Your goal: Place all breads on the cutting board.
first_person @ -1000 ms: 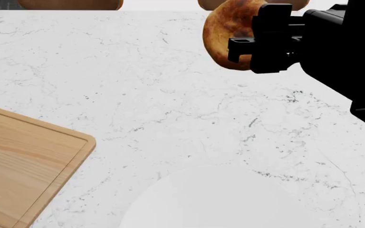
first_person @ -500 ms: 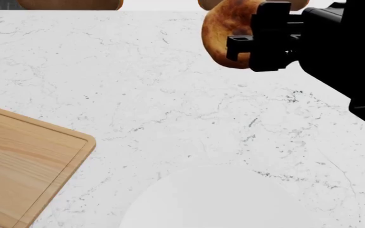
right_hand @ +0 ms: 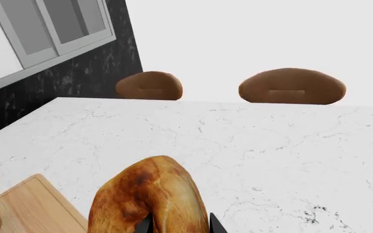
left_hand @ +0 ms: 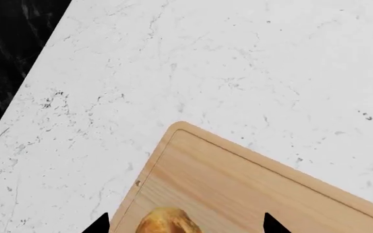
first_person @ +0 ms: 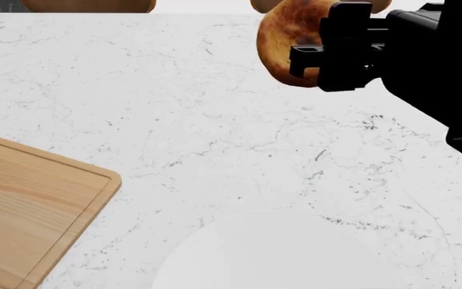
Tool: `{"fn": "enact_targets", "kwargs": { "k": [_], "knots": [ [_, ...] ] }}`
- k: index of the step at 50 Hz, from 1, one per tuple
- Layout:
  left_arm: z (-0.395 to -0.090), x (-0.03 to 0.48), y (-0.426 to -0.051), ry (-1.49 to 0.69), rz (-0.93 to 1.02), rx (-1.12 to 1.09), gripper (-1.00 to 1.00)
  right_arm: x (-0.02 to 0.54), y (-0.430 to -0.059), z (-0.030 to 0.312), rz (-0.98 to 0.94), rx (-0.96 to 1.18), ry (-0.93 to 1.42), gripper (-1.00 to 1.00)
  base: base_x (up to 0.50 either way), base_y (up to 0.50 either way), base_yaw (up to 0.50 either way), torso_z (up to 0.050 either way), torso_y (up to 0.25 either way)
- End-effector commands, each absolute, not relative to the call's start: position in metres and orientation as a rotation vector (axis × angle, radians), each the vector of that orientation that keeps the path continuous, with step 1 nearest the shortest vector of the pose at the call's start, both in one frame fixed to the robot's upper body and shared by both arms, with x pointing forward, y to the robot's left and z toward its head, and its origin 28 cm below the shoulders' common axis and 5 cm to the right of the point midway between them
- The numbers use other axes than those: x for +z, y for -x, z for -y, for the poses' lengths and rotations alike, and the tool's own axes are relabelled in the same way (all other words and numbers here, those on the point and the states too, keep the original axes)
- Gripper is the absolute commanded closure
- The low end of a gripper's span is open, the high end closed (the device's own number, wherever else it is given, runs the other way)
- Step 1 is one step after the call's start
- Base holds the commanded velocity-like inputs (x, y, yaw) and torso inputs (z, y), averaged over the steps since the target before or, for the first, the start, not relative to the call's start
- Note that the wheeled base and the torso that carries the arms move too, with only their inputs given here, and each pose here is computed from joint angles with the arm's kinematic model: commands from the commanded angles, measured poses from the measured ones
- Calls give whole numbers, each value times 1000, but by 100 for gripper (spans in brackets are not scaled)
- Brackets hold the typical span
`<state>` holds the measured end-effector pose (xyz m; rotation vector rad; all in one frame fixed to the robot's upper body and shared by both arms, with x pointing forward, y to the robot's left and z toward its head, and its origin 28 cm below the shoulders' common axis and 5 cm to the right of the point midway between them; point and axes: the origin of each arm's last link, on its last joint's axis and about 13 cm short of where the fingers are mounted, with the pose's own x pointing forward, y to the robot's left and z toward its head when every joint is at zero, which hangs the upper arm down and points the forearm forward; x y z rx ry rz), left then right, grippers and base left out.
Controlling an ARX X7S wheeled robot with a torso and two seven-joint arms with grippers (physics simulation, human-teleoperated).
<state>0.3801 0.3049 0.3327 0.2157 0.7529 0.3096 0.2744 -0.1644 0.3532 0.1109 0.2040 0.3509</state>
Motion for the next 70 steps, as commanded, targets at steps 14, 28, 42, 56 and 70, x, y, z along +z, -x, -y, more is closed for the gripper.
{"fn": "enact_targets", "kwargs": {
  "k": [14,28,42,56,70],
  "knots": [
    [-291,407,-373,43,-410,95,-100,375,-274,159,-149,360,-86,100,0,18,-1,0,0],
    [-265,481,-346,103,-187,-57,-100,377,-274,161,-132,366,-96,100,0,18,0,1,0],
    [-241,528,-316,100,-49,-191,-100,389,-274,159,-76,375,-109,100,0,19,0,0,0],
    [-232,537,-308,101,-13,-215,-100,400,-279,154,-39,385,-111,100,0,20,-3,0,0],
    [-234,543,-308,102,35,-111,-100,417,-300,142,-21,419,-109,100,0,21,-3,0,0]
  ]
}}
